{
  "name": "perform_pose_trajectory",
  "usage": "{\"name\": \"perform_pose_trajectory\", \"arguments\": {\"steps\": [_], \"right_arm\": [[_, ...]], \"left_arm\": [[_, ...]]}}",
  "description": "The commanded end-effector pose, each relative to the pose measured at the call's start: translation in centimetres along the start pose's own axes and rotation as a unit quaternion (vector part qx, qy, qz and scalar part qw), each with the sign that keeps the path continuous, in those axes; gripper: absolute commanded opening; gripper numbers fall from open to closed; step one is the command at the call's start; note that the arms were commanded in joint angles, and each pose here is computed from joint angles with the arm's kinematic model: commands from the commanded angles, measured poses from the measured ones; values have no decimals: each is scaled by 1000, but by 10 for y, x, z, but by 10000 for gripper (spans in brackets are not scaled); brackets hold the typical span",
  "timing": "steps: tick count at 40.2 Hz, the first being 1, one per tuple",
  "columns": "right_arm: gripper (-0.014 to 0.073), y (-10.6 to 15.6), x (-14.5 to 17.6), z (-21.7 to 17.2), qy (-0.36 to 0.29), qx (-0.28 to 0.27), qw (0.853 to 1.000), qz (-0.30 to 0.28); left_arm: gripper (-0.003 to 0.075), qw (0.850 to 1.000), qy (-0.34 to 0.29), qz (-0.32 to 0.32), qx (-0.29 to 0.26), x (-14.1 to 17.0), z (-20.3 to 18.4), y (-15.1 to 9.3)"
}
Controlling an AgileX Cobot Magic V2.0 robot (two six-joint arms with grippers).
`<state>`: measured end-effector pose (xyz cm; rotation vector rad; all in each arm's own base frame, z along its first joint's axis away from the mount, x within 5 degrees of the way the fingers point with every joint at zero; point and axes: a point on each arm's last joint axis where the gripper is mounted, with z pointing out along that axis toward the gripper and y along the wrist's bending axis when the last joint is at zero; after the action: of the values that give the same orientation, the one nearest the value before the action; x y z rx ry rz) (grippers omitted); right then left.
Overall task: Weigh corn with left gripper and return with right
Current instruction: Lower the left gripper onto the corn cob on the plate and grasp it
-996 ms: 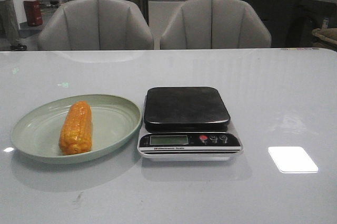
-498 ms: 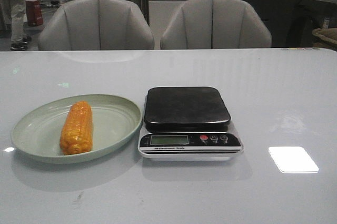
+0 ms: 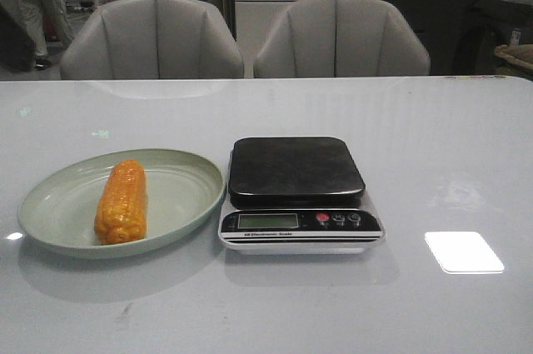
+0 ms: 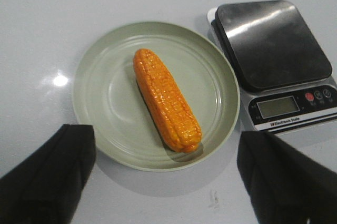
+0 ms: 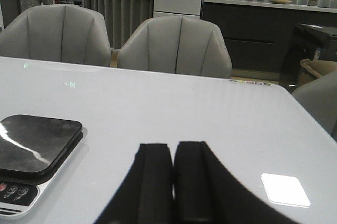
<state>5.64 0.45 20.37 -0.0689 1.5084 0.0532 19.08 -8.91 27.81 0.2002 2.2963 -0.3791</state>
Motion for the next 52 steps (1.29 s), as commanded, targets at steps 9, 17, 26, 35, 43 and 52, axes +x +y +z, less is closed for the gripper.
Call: {"name": "perform_pose_trajectory", "arguments": {"steps": [9,17,26,35,43,52], "right_arm": [[163,0,-8,-2,-50,3,999,-7],[163,0,-8,-2,-50,3,999,-7],[163,0,-8,-2,-50,3,999,-7],[163,0,-8,-2,-50,3,999,-7],[163,0,-8,-2,-50,3,999,-7],[163,0,-8,-2,-50,3,999,-7]], "left_arm": [[605,998,46,-37,12,-27,64,-26],[604,993,112,-48,-9,-26,104,-29],[604,984,161,-78,-17,-17,140,-30],[428,976,196,-93,-26,-4,158,-27],[127,982,171,-76,-9,-26,154,-38],[134,992,109,-36,49,-65,138,-81]]}}
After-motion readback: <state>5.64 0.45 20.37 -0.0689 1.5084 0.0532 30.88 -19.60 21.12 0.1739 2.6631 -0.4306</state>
